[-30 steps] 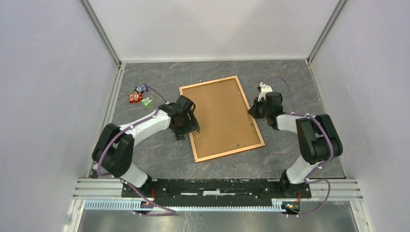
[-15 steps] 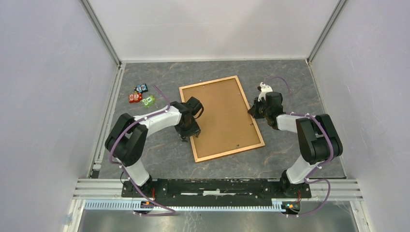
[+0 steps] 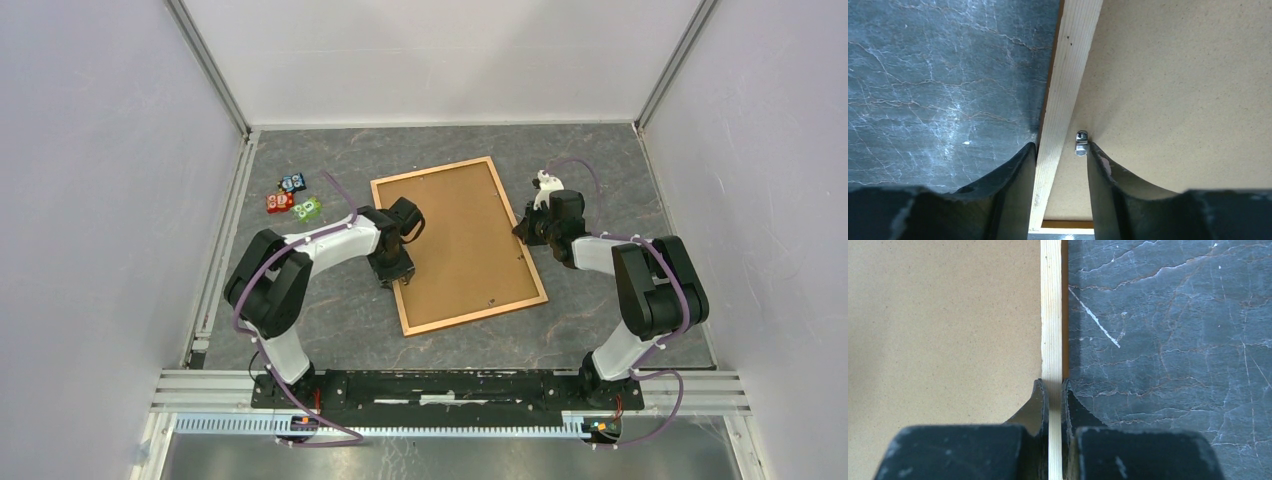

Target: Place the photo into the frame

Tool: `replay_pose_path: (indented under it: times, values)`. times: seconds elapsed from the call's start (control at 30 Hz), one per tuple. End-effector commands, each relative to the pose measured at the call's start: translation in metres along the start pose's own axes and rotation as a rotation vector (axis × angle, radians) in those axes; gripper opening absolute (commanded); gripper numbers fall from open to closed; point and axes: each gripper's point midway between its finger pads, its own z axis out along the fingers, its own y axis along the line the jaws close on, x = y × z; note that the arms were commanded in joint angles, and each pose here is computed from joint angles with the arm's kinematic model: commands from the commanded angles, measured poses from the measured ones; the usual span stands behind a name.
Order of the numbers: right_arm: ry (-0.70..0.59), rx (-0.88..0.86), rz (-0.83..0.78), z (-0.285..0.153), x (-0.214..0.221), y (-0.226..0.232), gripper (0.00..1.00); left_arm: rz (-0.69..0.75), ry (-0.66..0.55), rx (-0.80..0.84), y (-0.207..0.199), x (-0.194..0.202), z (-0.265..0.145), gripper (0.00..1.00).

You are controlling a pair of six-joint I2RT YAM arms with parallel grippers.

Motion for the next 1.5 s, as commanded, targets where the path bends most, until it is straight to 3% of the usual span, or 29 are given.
replay_pose_path:
  times: [0.0,0.23,0.47,0.53,0.77,0.87,1.03,1.2,1.3,1.47]
  values:
    - [-0.036,-0.038,0.021,-0.004,-0.01,0.008,0.0,0.108,-0.027,-0.112,0.026,-0.003,0.006,0.43]
    - [-0.038,-0.034,0.022,-0.005,-0.01,0.007,0.0,0.147,-0.067,-0.095,0.025,-0.014,0.005,0.28]
    - [-0.04,-0.03,0.019,-0.006,-0.011,0.007,0.0,0.119,-0.085,0.001,0.007,-0.025,0.009,0.26]
    - [-0.043,-0.026,0.018,-0.007,-0.011,0.006,0.0,0.154,-0.072,0.029,0.001,-0.024,0.003,0.33]
    - [-0.05,-0.015,0.025,-0.01,-0.013,0.005,0.0,0.204,-0.159,0.166,0.009,-0.022,-0.02,0.81]
    - [-0.033,0.033,0.031,-0.012,-0.011,-0.003,0.0,0.247,-0.177,0.248,-0.009,-0.031,-0.021,0.91]
    - [-0.015,0.063,0.064,-0.023,-0.004,-0.007,0.29,0.238,-0.218,0.263,-0.043,-0.074,-0.013,1.0]
    - [-0.016,-0.066,0.134,-0.037,0.014,0.022,0.56,0.211,-0.158,0.332,-0.07,-0.105,0.005,1.0]
    - [0.004,-0.143,0.137,-0.044,0.031,0.047,0.64,0.265,-0.165,0.41,-0.098,-0.123,0.0,1.0]
    - [0.045,-0.354,0.099,-0.062,0.069,0.117,0.68,0.368,-0.182,0.406,-0.143,-0.162,0.004,1.0]
